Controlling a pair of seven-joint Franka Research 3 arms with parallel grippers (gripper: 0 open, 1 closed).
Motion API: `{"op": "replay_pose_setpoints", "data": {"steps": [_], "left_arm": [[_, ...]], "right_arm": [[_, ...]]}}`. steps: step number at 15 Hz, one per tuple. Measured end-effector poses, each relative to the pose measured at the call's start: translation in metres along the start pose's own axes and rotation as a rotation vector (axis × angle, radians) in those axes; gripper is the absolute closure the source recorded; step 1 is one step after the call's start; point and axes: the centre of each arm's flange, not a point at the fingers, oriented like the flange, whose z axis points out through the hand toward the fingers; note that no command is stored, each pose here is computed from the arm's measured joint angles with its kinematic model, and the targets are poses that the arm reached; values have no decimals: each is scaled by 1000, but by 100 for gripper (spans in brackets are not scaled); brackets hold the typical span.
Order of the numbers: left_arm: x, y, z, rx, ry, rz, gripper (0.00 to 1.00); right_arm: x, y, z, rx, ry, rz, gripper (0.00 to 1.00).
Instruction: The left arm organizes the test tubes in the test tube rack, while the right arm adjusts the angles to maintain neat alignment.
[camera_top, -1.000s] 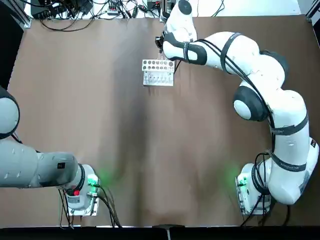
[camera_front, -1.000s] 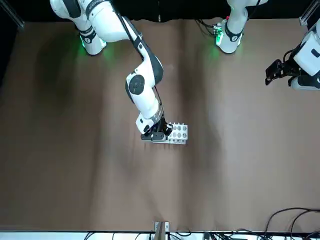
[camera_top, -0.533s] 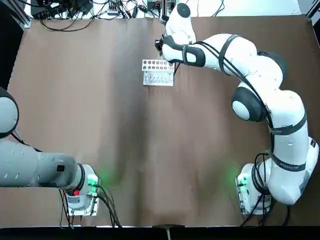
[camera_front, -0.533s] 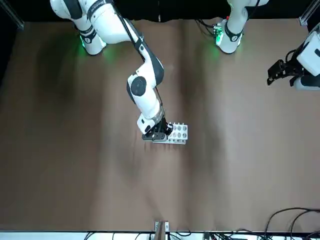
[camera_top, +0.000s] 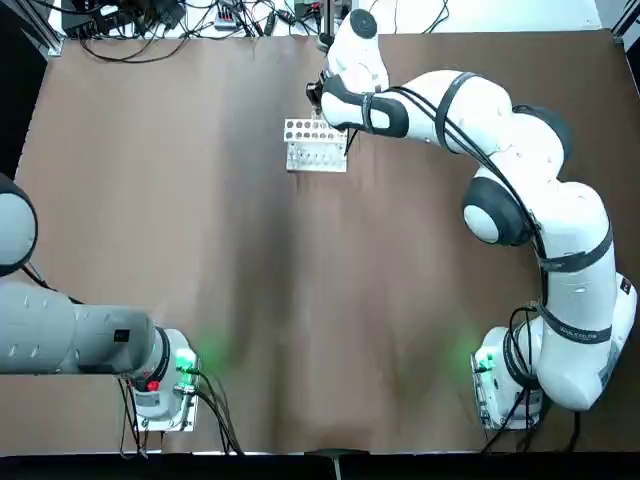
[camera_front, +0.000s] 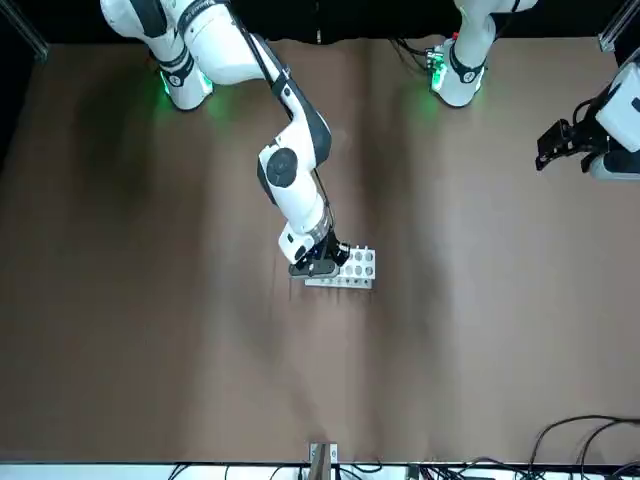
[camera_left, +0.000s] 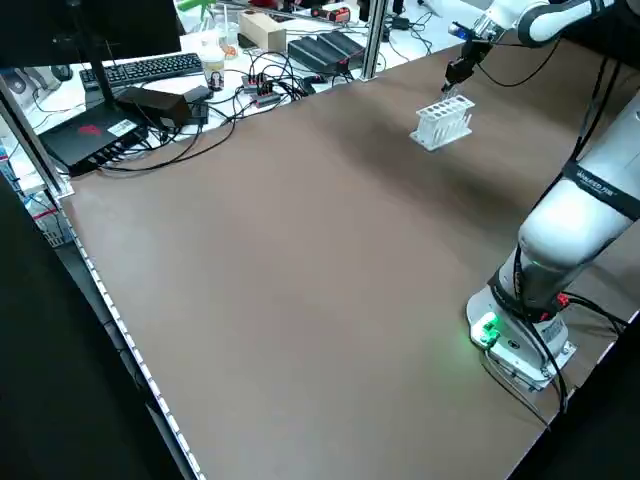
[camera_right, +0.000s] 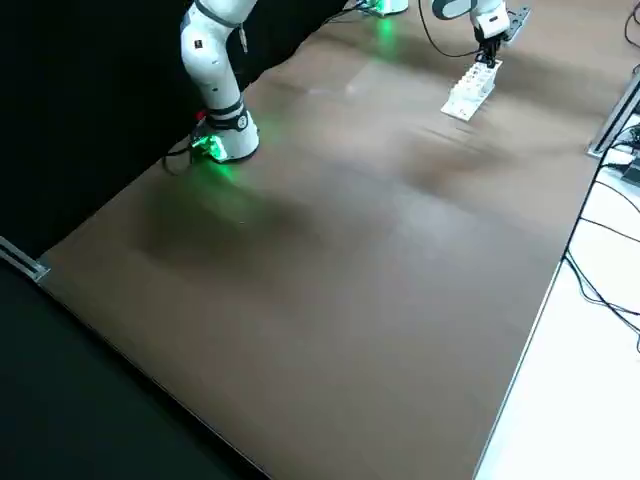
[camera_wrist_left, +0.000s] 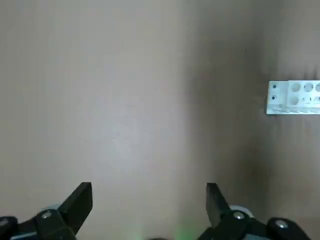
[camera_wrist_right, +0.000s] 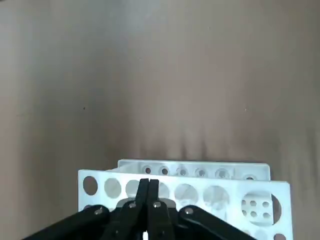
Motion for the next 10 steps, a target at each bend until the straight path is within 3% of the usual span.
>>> {"op": "replay_pose_setpoints", "data": {"steps": [10], "left_arm": [[0,2,-1,0,2,19,0]], "right_arm": [[15,-3,-16,18,32,12,96]]}}
